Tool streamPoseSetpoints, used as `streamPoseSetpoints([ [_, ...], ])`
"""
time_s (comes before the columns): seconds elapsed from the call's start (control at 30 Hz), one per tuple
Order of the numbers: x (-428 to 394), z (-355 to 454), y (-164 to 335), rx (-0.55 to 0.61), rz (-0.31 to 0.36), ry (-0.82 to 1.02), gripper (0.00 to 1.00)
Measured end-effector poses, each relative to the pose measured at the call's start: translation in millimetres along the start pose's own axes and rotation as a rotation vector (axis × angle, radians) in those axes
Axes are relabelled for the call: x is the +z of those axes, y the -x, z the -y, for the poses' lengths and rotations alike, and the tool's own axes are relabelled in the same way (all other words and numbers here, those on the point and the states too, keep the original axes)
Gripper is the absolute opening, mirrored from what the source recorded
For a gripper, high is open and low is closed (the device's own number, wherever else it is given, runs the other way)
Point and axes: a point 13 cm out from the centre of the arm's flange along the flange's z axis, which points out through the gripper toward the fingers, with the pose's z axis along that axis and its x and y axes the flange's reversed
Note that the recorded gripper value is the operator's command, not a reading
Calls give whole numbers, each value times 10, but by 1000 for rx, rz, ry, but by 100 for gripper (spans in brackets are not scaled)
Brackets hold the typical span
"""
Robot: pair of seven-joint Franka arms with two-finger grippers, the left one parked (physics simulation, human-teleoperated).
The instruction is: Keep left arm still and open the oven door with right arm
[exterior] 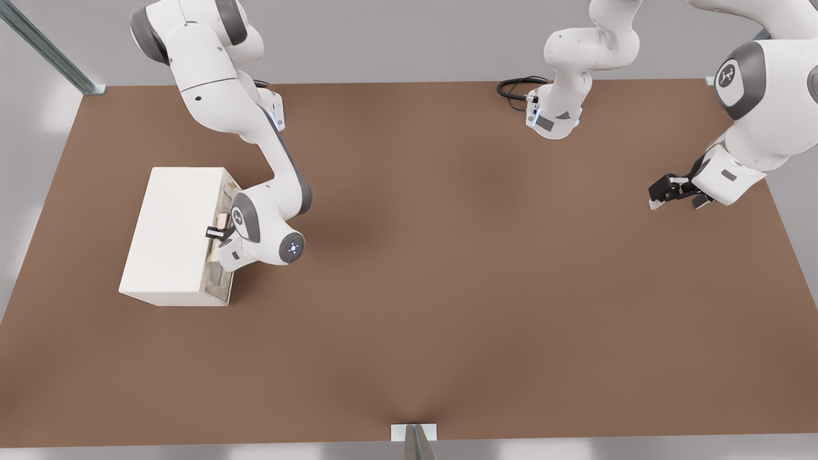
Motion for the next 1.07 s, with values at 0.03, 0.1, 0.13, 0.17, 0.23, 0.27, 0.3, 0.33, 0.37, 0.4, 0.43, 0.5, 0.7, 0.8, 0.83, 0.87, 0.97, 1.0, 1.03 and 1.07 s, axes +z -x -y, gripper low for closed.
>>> streamPoseSetpoints([
  [0.03,-34,-19,-5,-1,7,0,0],
  [0.1,-208,-105,-16,-8,39,12,0],
  [0.13,-340,-209,-55,-21,63,20,0],
  [0.17,-458,-302,-94,-32,84,27,0],
  [0.23,-710,-341,-86,-17,117,64,0],
  [0.27,-882,-287,-58,3,133,101,0],
  [0.3,-1067,-143,-28,33,140,161,0],
  [0.33,-1235,93,-4,73,139,241,0],
  [0.37,-1389,375,10,113,129,338,0],
  [0.4,-1516,696,38,159,109,445,14],
  [0.43,-1595,1033,80,204,85,552,42],
  [0.5,-1675,1541,73,239,62,694,100],
  [0.7,-1865,2222,72,215,136,868,100],
  [0.8,-1941,2229,77,164,169,885,100],
  [0.83,-1962,2232,79,148,179,890,100],
  [0.87,-1979,2238,80,134,189,894,100],
  [0.97,-2016,2242,79,94,216,900,100],
  [1.0,-2023,2243,79,82,223,900,100],
  [1.03,-2023,2248,81,72,228,900,100],
  [1.07,-2021,2251,83,62,234,900,100],
])
